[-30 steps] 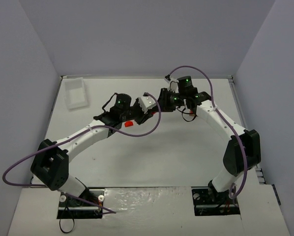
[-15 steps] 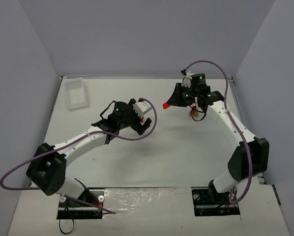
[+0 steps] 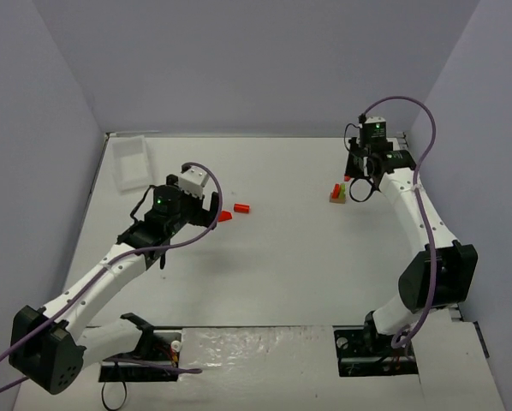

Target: Build the wood block tower

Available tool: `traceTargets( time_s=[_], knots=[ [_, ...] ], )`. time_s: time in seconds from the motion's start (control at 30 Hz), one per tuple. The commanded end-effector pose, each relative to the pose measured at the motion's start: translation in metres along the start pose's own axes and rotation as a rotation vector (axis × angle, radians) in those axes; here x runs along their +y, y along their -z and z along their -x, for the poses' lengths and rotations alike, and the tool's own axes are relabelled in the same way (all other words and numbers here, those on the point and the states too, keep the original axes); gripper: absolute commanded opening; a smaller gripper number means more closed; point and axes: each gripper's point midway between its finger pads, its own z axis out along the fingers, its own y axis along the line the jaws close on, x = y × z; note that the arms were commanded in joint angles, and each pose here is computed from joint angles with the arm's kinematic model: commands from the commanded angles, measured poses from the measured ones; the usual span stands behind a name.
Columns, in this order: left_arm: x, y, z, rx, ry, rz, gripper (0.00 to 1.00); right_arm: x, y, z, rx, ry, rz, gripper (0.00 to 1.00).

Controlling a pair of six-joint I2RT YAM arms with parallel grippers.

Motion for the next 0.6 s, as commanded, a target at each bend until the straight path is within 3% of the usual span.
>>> traceTargets(
  time_s=[0.0, 0.57],
  knots=[
    [0.018, 0.008, -0.018, 0.04, 0.075, 0.078, 0.91, -0.047, -0.017, 0.005, 0.015, -0.016, -0.139, 0.0],
    [0.019, 0.001, -0.023, 0.065, 0.033, 0.072, 0.91, -0.043, -0.081, -0.007, 0.04, 0.025, -0.008, 0.0]
  ],
)
